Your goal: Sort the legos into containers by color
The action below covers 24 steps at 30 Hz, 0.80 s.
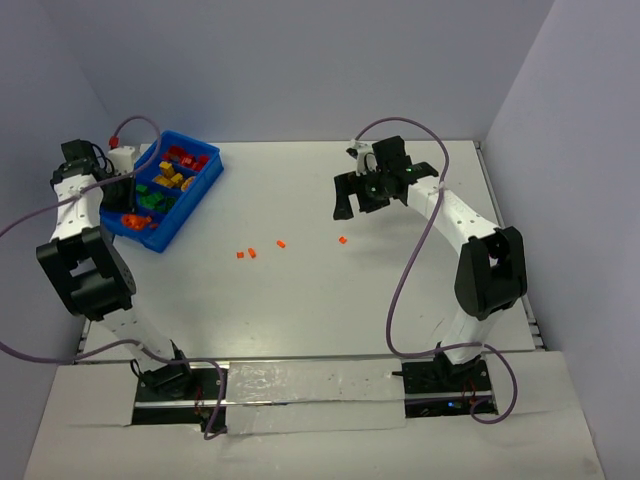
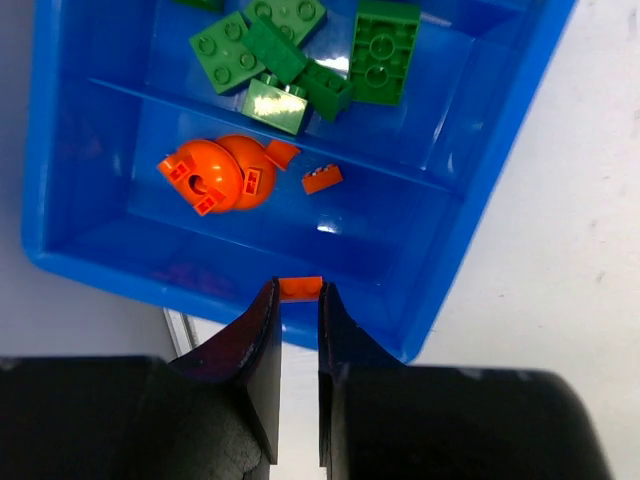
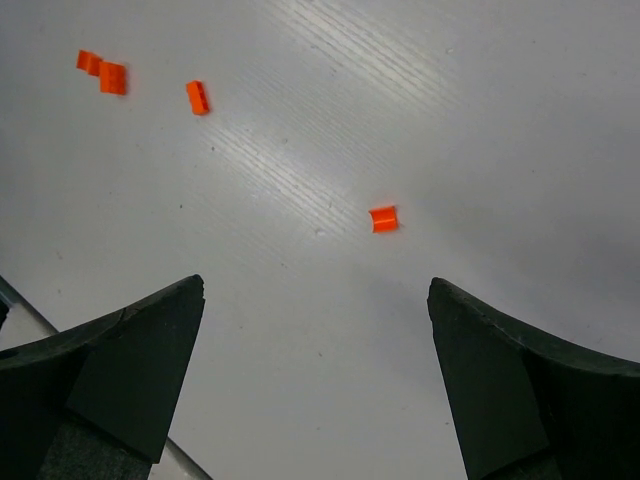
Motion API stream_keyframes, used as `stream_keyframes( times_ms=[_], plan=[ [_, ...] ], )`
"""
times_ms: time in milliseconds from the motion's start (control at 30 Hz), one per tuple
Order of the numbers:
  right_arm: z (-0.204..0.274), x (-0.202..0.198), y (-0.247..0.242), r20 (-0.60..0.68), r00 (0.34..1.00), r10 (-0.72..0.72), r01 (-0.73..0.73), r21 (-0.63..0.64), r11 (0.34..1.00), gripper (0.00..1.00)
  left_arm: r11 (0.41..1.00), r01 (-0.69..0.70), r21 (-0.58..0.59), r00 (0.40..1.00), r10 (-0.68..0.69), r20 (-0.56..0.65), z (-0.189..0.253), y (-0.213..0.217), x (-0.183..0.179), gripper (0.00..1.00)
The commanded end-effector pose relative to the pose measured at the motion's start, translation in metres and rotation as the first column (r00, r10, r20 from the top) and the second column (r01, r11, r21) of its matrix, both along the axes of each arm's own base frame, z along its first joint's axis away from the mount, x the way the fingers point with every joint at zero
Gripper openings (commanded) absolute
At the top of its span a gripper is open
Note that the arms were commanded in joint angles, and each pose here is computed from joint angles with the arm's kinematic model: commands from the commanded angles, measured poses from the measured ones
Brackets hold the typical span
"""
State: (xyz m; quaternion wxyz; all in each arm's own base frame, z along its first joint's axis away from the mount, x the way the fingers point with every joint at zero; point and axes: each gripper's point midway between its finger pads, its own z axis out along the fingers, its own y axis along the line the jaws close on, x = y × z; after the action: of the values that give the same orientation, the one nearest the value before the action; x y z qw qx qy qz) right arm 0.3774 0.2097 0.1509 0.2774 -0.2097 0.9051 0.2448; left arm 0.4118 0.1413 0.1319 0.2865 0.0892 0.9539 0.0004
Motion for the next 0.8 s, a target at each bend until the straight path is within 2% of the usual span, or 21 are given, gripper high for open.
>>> stream_keyframes(
  times_ms=[0,100,300,467,567,767],
  plan=[
    [0.004,-0.003,-0.010,0.036,0.999,0.006,-0.004,-0.055,0.998,1.00,0.998,0.031,0.052,0.999,-0.032,0.013,-0.003,0.003,0.014,0.03],
    [-0.001,-0.003,-0.011,0.026,1.000,0.006,-0.004,-0.067,0.998,1.00,0.998,0.032,0.062,0.999,-0.032,0.000,-0.012,0.004,0.016,0.08],
    [-0.004,-0.003,-0.012,0.017,1.000,0.001,0.000,-0.075,0.997,1.00,0.998,0.035,0.055,0.999,-0.034,-0.023,-0.025,0.003,0.022,0.29],
    [-0.003,0.000,-0.018,0.023,1.000,-0.016,0.018,-0.085,0.996,1.00,0.997,0.045,0.066,0.999,-0.043,-0.028,-0.025,0.001,0.027,0.39],
    [-0.002,0.003,-0.023,0.026,0.999,-0.029,0.031,-0.085,0.996,1.00,0.996,0.058,0.065,0.998,-0.057,-0.020,-0.018,-0.001,0.029,0.46],
    [0.002,0.009,-0.040,0.032,0.997,-0.077,0.079,-0.077,0.994,1.00,0.988,0.154,0.008,0.984,-0.154,0.095,0.038,-0.039,0.038,0.48]
  ],
)
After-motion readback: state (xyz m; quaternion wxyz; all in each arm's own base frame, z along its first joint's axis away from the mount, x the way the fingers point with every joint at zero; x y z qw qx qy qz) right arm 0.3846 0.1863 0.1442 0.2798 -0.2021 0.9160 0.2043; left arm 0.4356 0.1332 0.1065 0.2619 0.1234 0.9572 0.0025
